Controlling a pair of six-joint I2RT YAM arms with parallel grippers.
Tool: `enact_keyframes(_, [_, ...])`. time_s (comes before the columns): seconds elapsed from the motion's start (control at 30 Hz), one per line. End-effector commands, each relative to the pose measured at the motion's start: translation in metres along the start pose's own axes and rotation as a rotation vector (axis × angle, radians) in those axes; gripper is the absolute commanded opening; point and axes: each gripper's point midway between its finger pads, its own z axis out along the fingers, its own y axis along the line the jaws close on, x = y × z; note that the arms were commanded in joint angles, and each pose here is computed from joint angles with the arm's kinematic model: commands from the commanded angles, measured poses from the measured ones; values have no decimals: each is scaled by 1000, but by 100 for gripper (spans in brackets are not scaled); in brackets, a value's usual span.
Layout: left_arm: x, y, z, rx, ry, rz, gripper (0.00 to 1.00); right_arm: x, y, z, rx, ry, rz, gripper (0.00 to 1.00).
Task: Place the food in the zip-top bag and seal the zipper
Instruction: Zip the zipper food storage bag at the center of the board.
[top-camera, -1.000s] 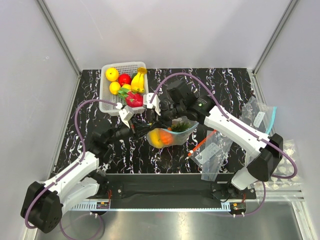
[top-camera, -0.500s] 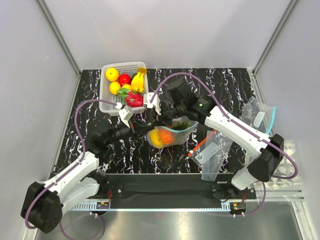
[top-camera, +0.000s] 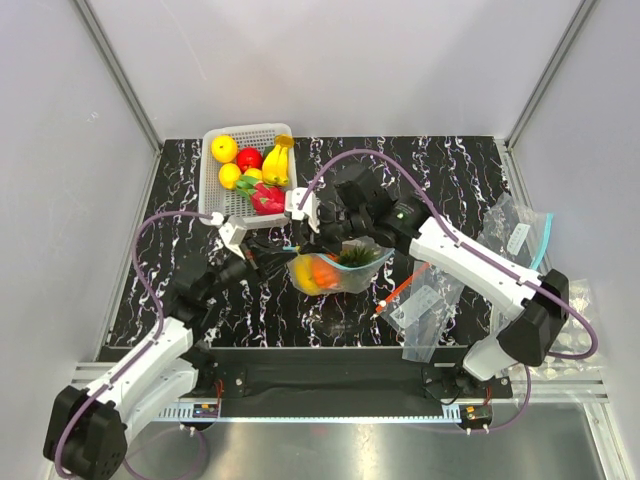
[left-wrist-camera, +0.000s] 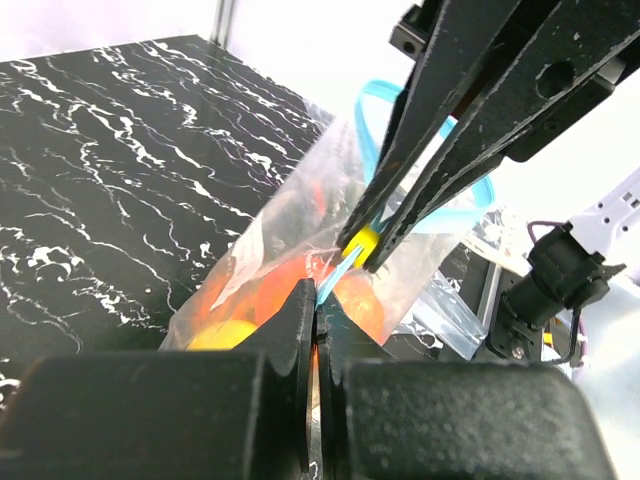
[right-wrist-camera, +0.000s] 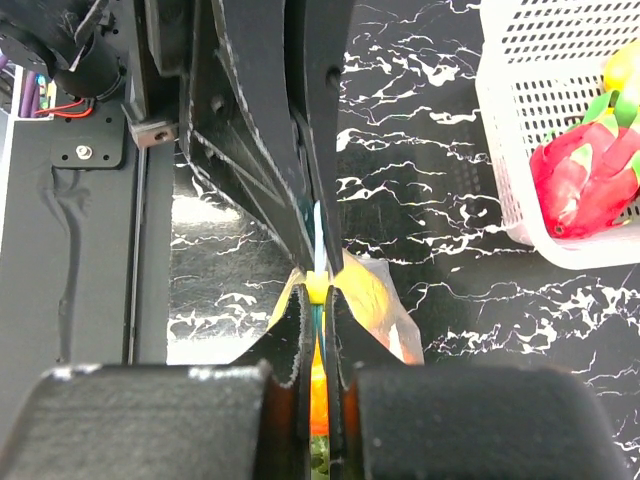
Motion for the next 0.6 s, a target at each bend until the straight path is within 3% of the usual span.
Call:
enact_keyframes(0.0, [-27, 17, -7, -98, -121, 25, 0, -4, 1, -25, 60, 4, 24, 0])
enact_keyframes(0.2, [-30, 26, -18, -166, -157, 7, 0, 2, 2, -32, 99, 8, 57, 0])
enact_keyframes(0.57, [-27, 77, -46, -475, -174, -68, 0, 13, 3, -49, 175, 24, 133, 0])
